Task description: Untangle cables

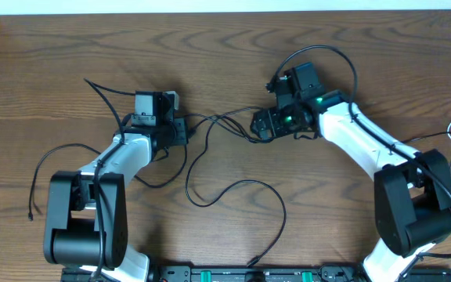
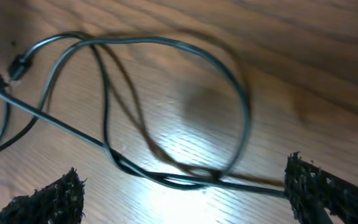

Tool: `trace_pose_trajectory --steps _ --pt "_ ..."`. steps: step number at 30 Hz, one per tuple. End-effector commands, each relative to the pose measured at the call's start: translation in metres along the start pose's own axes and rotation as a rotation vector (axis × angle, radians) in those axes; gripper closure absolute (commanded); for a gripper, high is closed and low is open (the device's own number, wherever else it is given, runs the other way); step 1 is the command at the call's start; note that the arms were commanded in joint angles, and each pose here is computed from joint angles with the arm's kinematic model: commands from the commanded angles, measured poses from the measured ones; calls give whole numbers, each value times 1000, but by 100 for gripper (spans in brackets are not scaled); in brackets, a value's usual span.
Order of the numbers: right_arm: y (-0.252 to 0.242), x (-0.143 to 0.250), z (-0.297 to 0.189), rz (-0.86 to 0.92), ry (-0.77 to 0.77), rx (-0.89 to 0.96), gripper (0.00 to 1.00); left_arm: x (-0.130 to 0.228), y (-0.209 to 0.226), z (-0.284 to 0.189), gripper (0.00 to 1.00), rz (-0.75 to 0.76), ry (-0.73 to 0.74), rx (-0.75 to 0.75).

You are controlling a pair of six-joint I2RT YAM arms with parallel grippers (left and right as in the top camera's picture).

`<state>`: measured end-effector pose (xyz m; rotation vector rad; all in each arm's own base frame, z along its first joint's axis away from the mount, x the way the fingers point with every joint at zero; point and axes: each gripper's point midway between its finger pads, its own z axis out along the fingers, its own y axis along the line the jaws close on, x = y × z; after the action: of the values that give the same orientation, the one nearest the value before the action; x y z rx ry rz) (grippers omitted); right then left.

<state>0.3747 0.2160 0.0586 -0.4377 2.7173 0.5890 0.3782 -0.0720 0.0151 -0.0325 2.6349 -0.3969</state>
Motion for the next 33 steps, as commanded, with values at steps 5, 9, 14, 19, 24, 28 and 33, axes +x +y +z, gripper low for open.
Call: trace_pose_trajectory --steps 5,9,14,19,24,28,33 --pt "22 2 7 -56 10 -23 1 4 -17 3 93 56 13 34" --pt "33 6 9 -79 20 -33 1 4 -18 3 92 56 14 35" --pt "41 6 11 -99 16 -41 1 4 -18 3 92 57 14 35" --pt "45 6 13 -112 12 -41 2 4 -18 3 92 57 13 35" --pt "39 4 13 -96 4 4 7 4 -17 3 92 57 13 31" --pt "30 1 13 0 -16 55 8 4 -17 3 92 57 14 31" --pt "31 1 13 57 -18 56 8 5 -17 3 93 56 16 30"
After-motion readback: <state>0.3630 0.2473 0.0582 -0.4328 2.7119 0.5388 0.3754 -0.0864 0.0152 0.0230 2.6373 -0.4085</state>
